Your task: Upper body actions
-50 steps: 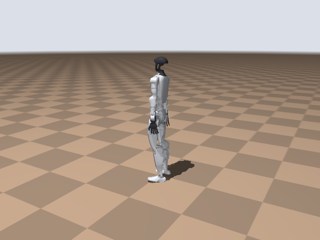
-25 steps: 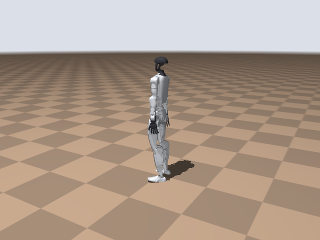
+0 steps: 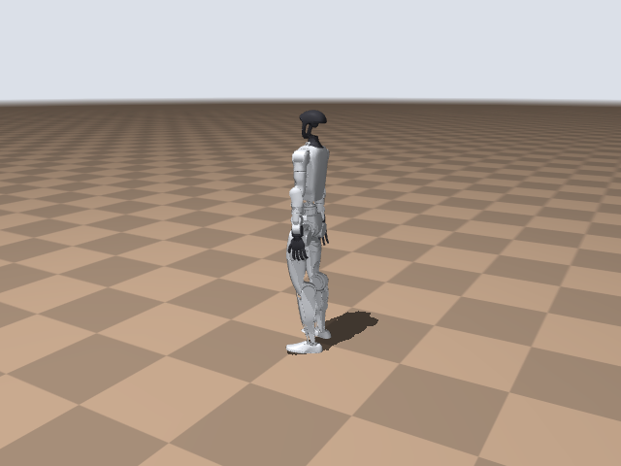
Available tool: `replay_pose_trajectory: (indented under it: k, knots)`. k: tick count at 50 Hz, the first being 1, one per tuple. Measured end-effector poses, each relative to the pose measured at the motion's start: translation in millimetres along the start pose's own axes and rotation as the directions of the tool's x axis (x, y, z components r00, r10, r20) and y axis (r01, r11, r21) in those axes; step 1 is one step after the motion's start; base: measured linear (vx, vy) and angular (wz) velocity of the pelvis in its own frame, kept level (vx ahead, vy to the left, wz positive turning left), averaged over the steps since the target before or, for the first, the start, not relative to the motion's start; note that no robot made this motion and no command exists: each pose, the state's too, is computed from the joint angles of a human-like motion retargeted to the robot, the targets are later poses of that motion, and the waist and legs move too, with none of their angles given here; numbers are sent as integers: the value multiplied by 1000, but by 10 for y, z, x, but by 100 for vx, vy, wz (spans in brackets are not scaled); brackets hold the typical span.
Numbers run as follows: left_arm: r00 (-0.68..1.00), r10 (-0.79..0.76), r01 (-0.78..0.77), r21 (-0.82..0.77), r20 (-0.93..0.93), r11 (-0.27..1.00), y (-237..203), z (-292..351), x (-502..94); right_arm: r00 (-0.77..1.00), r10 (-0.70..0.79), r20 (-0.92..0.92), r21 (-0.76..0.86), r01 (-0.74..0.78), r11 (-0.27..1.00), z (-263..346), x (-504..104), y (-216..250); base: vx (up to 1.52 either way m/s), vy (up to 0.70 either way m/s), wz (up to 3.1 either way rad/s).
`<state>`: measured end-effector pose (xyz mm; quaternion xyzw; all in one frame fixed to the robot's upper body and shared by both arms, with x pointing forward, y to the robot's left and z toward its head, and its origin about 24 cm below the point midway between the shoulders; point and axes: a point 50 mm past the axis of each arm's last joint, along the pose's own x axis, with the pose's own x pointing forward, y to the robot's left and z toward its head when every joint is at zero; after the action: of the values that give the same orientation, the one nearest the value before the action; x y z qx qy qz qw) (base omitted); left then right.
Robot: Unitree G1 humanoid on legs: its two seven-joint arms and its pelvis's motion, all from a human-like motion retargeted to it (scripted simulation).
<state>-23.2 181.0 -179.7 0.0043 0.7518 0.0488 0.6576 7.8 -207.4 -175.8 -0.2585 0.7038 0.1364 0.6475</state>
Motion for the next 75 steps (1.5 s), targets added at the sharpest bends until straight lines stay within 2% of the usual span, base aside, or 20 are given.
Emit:
replay_pose_trajectory:
  k: [75]
  knots:
    - [1000, -2, 2, -5, -11, 1000, 7, -30, 1, 1000, 9, 4, -22, -9, 1000, 10, -1, 10, 0, 0, 0]
